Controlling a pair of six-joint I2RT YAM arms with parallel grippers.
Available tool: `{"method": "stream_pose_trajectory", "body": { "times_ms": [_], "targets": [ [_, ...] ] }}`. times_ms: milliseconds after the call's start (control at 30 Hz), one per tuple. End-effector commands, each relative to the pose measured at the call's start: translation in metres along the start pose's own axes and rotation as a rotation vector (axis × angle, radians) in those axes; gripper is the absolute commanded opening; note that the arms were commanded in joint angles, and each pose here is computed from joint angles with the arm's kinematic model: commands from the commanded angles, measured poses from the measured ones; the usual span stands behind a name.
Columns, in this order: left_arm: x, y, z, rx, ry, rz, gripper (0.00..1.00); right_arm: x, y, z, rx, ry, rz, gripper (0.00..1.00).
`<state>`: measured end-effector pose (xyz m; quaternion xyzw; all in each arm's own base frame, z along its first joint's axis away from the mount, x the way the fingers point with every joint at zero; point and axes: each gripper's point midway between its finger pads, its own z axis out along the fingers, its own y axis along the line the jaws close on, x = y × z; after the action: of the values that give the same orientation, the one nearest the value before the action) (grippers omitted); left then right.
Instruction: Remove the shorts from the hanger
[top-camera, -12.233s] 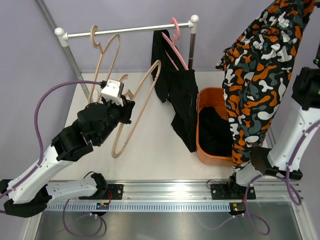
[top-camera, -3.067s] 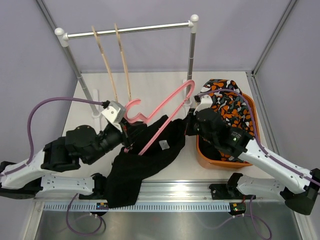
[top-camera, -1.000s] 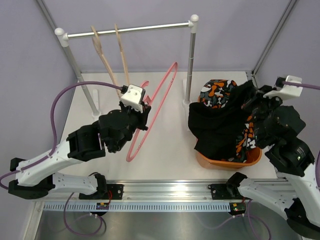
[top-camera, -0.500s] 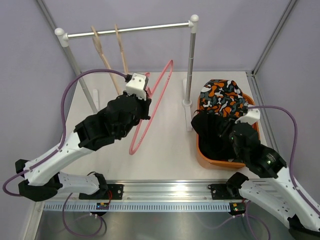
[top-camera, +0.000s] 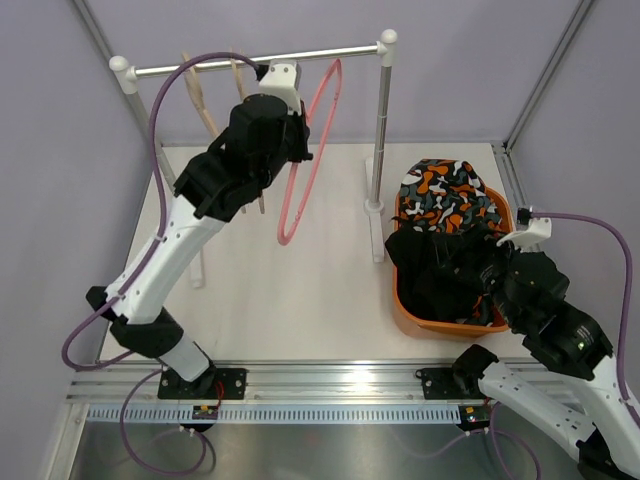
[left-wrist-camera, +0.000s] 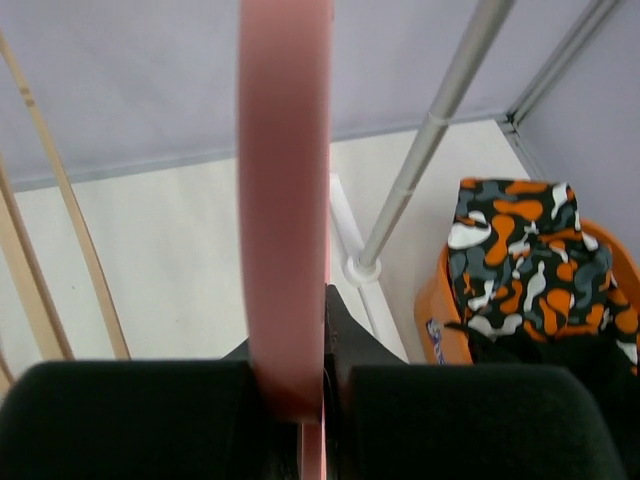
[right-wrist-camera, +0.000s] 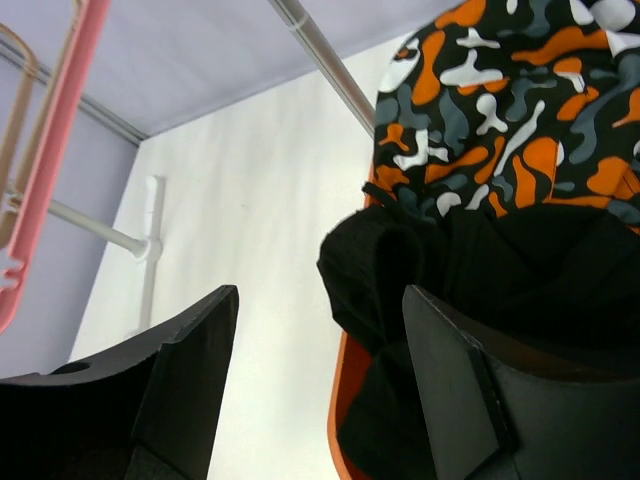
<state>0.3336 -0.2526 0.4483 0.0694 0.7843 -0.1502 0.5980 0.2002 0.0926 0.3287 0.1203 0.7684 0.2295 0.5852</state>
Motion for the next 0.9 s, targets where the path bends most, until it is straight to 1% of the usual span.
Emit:
{"method": "stream_pose_trajectory", "body": {
  "times_ms": [0, 33, 67, 133, 200, 233, 267, 300, 333, 367, 433, 600, 667, 867],
  "targets": [
    [-0.019, -0.002, 0.025, 0.033, -0.013, -0.010, 0.00, -0.017, 0.009, -0.012, -0.046, -0.019, -0.014, 0.76],
    [-0.036, 0.007, 0.026, 0.019, -0.043, -0.030, 0.00, -0.018, 0.011, -0.013, -0.052, -0.022, -0.014, 0.76],
    [-0.029, 0.008, 0.044, 0.006, -0.023, -0.029, 0.00, -0.020, 0.013, -0.014, -0.063, -0.025, -0.019, 0.76],
    [-0.041, 0.016, 0.056, 0.004, -0.053, -0.053, 0.00, -0.022, 0.015, -0.015, -0.071, -0.028, -0.023, 0.76],
    [-0.040, 0.022, 0.070, -0.002, -0.058, -0.061, 0.00, -0.025, 0.016, -0.016, -0.076, -0.031, -0.031, 0.77],
    [-0.046, 0.026, 0.075, 0.001, -0.083, -0.068, 0.00, -0.026, 0.017, -0.017, -0.080, -0.032, -0.033, 0.77],
    [-0.042, 0.029, 0.081, -0.004, -0.080, -0.060, 0.00, -0.028, 0.019, -0.018, -0.090, -0.034, -0.036, 0.77],
    [-0.048, 0.031, 0.079, 0.000, -0.104, -0.055, 0.00, -0.028, 0.020, -0.018, -0.093, -0.033, -0.041, 0.77],
    [-0.059, 0.032, 0.081, -0.002, -0.161, -0.057, 0.00, -0.030, 0.021, -0.019, -0.095, -0.035, -0.044, 0.77],
    [-0.053, 0.036, 0.087, -0.019, -0.157, -0.033, 0.00, -0.032, 0.020, -0.020, -0.093, -0.036, -0.055, 0.77],
    [-0.065, 0.040, 0.084, -0.036, -0.209, -0.031, 0.00, -0.033, 0.019, -0.019, -0.083, -0.036, -0.069, 0.77],
    [-0.078, 0.047, 0.078, -0.068, -0.257, -0.021, 0.00, -0.038, 0.012, -0.024, -0.060, -0.058, -0.093, 0.78],
    [-0.079, 0.050, 0.080, -0.086, -0.259, -0.020, 0.00, -0.038, 0.012, -0.025, -0.066, -0.060, -0.092, 0.78],
    [-0.088, 0.052, 0.080, -0.104, -0.294, -0.032, 0.01, -0.033, 0.014, -0.025, -0.082, -0.042, -0.100, 0.78]
  ]
}}
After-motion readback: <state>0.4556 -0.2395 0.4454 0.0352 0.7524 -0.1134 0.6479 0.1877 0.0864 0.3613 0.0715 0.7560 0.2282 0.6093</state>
